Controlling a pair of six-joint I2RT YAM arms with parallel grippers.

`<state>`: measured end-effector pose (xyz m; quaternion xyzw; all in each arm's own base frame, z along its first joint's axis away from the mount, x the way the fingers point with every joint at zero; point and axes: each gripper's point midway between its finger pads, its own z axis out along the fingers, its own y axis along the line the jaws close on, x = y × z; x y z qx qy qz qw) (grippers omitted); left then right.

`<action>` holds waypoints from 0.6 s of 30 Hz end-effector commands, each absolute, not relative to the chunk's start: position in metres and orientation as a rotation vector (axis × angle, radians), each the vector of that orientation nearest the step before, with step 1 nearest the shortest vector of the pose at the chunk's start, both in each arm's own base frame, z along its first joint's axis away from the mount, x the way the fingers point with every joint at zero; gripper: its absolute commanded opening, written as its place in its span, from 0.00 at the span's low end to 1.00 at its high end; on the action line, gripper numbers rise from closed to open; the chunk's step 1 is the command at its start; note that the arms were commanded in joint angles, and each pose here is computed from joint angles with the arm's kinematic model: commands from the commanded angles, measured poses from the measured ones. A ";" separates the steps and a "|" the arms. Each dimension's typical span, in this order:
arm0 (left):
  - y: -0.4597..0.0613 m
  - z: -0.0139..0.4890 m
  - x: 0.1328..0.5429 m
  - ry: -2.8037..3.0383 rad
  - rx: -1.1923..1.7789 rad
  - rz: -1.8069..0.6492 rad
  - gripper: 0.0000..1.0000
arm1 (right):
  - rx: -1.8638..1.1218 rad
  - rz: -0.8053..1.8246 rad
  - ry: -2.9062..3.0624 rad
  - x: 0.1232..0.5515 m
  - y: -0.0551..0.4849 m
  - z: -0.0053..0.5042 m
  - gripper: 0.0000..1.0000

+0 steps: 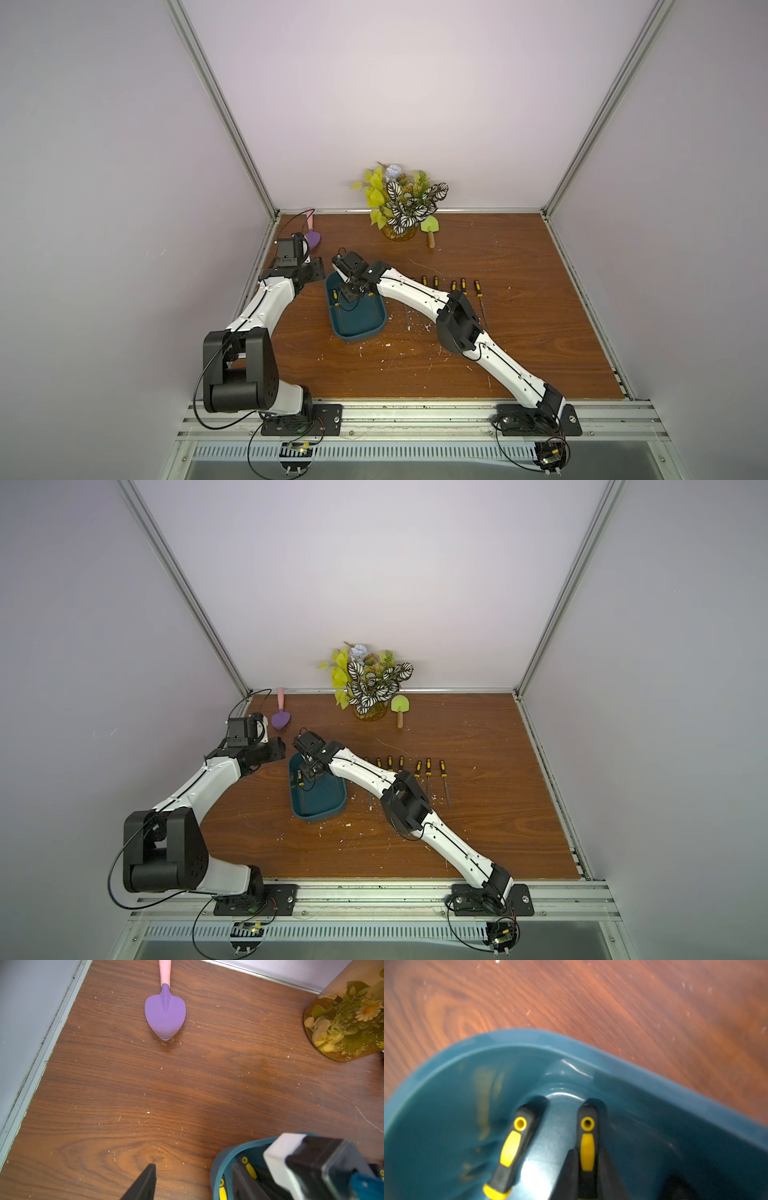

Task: Take the file tool out of the storage box
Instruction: Pick up the file tool from the storage box.

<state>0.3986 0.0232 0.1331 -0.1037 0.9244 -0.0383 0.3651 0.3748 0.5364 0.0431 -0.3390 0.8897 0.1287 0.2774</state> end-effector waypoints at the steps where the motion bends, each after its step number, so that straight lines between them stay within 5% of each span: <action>1: 0.030 0.133 0.395 2.384 -0.272 -0.077 0.60 | -0.927 0.308 2.462 0.365 0.525 0.029 0.02; 10: 0.031 0.134 0.394 2.365 -0.277 -0.076 0.60 | -0.829 0.772 2.196 0.366 0.570 0.166 0.00; 18: 0.029 0.144 0.399 2.324 -0.263 -0.091 0.60 | -0.652 1.011 2.021 0.371 0.535 0.276 0.00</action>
